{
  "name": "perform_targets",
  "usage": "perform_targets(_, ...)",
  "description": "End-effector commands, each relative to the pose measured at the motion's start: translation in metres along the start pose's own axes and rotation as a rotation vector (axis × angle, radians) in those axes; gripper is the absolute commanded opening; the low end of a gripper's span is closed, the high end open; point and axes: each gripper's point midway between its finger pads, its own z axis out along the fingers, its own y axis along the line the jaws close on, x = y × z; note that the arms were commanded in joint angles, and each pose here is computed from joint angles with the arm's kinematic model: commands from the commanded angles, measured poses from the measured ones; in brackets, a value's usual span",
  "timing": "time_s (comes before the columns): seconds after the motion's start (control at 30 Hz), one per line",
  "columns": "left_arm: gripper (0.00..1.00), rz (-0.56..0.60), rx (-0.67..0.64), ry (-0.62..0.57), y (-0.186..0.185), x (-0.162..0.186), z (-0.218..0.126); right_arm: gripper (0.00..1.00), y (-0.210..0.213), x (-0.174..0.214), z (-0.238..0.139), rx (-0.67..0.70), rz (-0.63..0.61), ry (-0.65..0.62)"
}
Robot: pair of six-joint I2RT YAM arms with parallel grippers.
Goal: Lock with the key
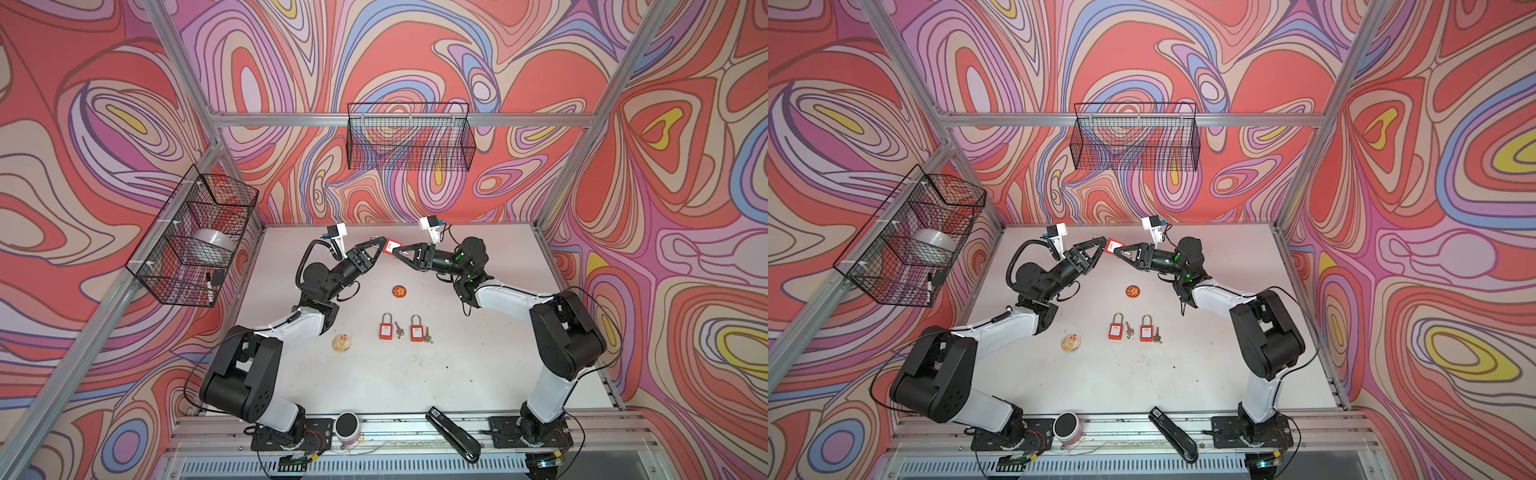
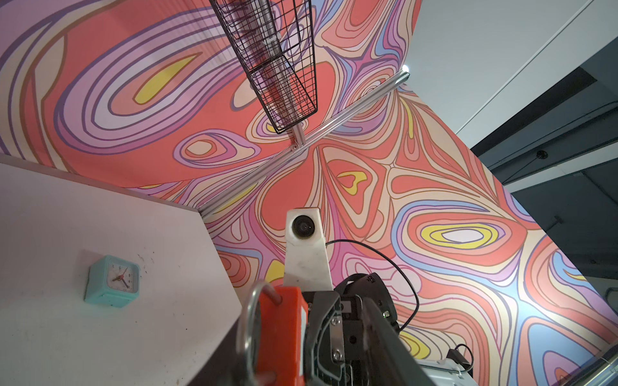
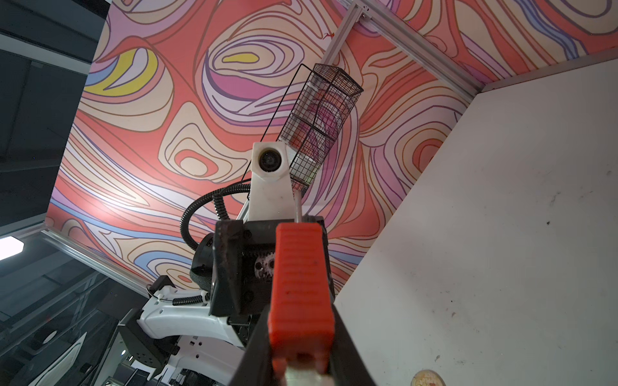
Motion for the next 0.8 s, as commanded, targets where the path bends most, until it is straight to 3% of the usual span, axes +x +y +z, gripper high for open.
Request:
perform_targets(0.0,0.54,0.021,0.041,0.054,-0.009,0.011,0.005,0.0,0.02,-0.005,0.003,-0.042,-0.047,0.002)
perform_targets(0.27,0.57,0.017,0.044,0.063,-0.007,0.013,0.009,0.0,0.019,-0.001,0.002,-0.049,-0.035,0.015)
perform_targets(0.33,0.54,0.017,0.047,0.063,-0.008,0.013,0.01,0.0,0.016,0.0,0.002,-0.041,-0.029,0.019)
perform_targets(0.43,0.41,0.013,0.048,0.07,-0.007,0.014,0.012,0.0,0.013,0.002,0.002,-0.038,-0.021,0.023)
perform_targets(0.63,0.0,0.006,0.058,0.064,-0.008,0.013,0.013,0.0,0.011,0.004,0.003,-0.037,-0.012,0.04)
perform_targets(0.73,0.0,0.006,0.058,0.061,-0.008,0.012,0.013,0.0,0.01,0.006,0.002,-0.034,-0.008,0.042)
perform_targets(0.77,0.0,0.008,0.057,0.06,-0.008,0.012,0.013,0.1,0.01,0.005,0.002,-0.03,-0.008,0.038)
